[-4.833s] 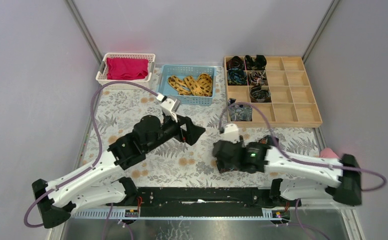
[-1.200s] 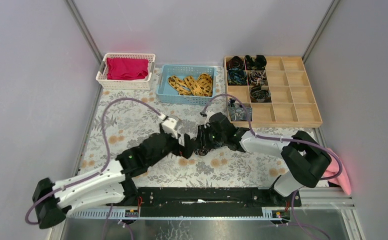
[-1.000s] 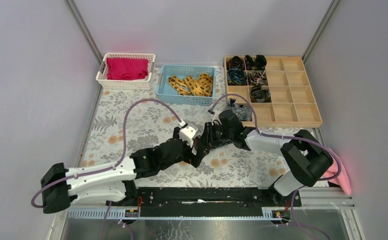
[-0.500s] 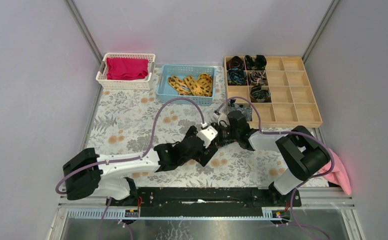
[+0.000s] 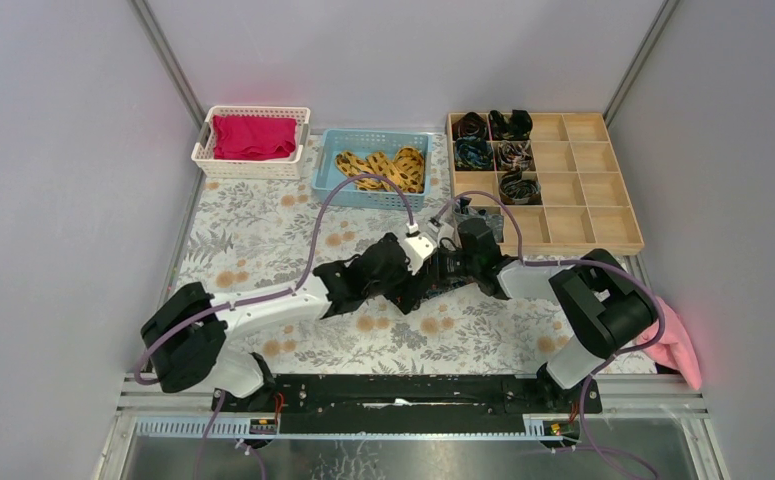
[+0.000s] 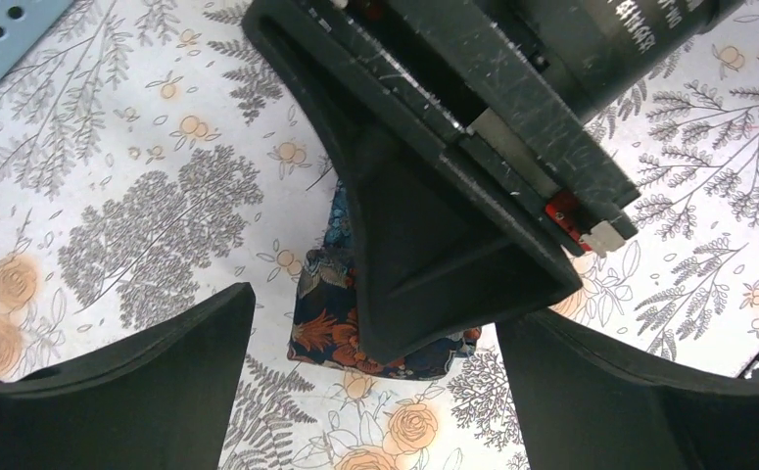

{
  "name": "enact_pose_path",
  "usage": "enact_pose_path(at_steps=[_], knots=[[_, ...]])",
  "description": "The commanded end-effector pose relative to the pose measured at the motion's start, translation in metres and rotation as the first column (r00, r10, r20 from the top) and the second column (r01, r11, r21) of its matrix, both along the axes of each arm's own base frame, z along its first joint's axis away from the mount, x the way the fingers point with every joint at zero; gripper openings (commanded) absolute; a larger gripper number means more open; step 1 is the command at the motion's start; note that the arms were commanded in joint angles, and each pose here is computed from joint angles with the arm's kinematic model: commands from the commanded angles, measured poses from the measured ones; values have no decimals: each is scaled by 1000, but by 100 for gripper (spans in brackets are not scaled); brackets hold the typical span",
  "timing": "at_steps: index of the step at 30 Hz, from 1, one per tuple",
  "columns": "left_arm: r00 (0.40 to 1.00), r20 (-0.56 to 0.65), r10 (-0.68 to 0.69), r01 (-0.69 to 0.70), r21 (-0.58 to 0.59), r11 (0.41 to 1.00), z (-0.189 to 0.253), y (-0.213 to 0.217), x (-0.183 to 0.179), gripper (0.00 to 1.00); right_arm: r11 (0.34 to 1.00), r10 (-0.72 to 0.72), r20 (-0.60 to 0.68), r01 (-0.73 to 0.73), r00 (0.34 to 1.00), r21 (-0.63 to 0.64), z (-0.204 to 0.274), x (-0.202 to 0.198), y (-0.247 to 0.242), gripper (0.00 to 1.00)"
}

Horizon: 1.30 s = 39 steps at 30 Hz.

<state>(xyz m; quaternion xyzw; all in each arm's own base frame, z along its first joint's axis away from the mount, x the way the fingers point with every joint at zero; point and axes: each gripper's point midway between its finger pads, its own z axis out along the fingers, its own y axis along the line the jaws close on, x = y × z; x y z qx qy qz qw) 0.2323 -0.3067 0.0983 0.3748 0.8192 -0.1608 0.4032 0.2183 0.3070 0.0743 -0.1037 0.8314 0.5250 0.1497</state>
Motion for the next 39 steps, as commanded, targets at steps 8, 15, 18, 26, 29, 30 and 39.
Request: enact_pose_path(at_steps=[8,15,18,26,29,30,39], knots=[[978,-103,-181,173,-83,981,-17,-32,-16,99,997,62,-10,-61,998,39,5,-9,3,13],[979,-143,-148,145,-32,989,-41,-25,-15,99,998,53,-2,-53,999,25,8,-10,-1,13],[976,-172,-132,132,-9,991,-54,-27,-14,99,998,55,-13,-54,998,19,5,-12,-2,12],[983,-179,-44,62,95,993,-77,-13,-3,99,999,36,-31,-34,999,41,1,-12,-10,12],[985,-173,-23,44,117,992,-81,-8,2,99,999,14,-29,-13,999,38,3,-7,-18,13],[985,-174,-19,42,125,991,-82,-6,3,98,999,11,-23,-10,1000,35,4,-6,-20,13],[988,-155,18,6,152,988,-82,-3,23,87,999,-17,-37,16,999,-28,-5,0,-30,14]])
